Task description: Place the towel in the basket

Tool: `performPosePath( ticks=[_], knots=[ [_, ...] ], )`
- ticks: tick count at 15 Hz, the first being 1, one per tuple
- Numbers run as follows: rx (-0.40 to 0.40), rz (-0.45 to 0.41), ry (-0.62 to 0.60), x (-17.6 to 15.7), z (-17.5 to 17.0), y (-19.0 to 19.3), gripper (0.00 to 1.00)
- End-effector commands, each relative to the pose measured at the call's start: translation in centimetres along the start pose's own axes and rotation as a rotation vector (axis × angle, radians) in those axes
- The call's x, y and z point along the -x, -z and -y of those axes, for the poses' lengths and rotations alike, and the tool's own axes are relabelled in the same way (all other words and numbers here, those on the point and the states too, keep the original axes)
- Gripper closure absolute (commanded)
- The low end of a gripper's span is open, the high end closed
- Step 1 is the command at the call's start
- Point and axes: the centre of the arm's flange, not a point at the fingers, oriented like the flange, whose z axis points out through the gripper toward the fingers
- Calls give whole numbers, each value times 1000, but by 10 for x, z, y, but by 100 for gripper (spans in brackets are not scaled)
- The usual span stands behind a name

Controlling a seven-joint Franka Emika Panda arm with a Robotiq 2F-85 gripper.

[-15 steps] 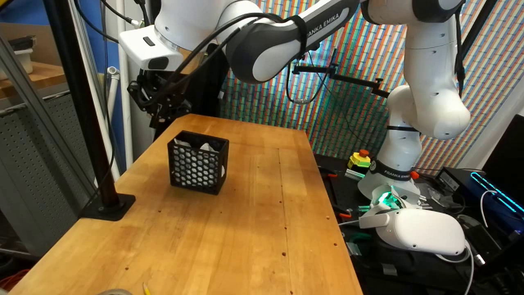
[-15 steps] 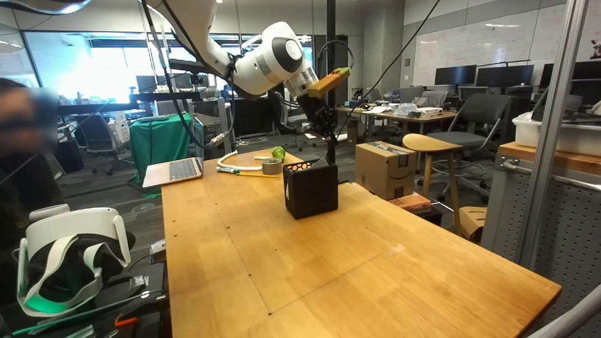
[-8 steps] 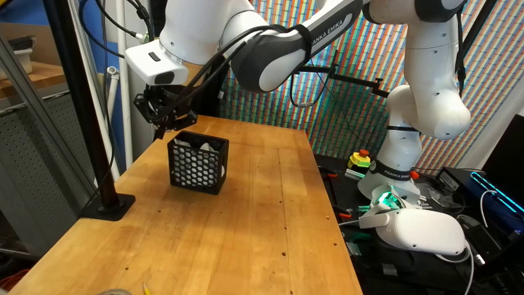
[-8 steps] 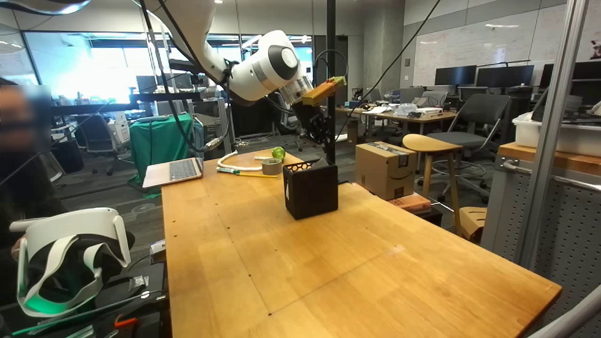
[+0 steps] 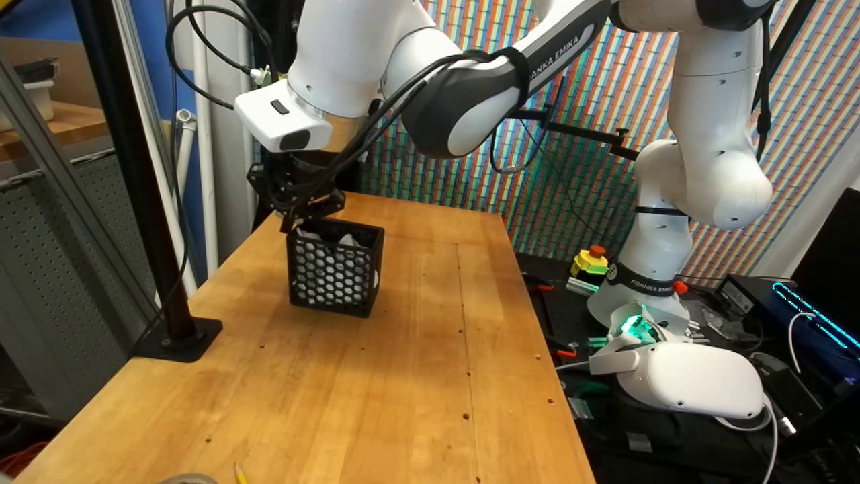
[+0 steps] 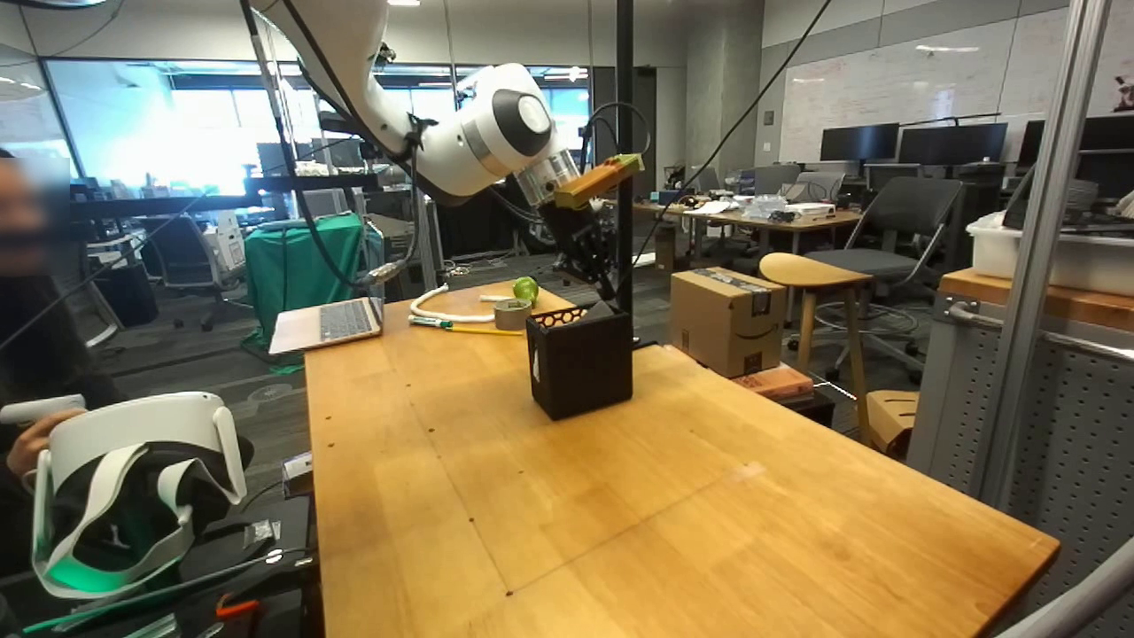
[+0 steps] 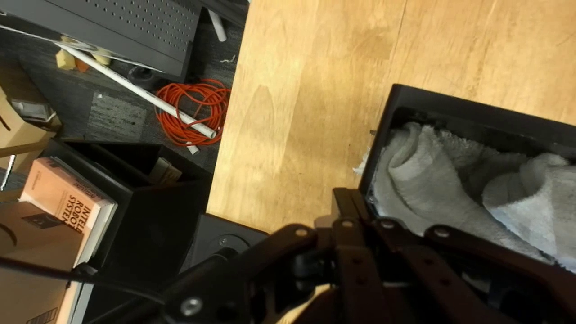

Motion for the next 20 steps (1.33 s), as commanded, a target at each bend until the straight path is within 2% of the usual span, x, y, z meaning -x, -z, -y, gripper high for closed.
performPosePath(
  ticks=[1,9,20],
  knots=[
    [22,9,-14,3,19,20,95],
    [21,6,-22,4,31,23,95],
    [56,29,-5,15,16,26,95]
  ],
)
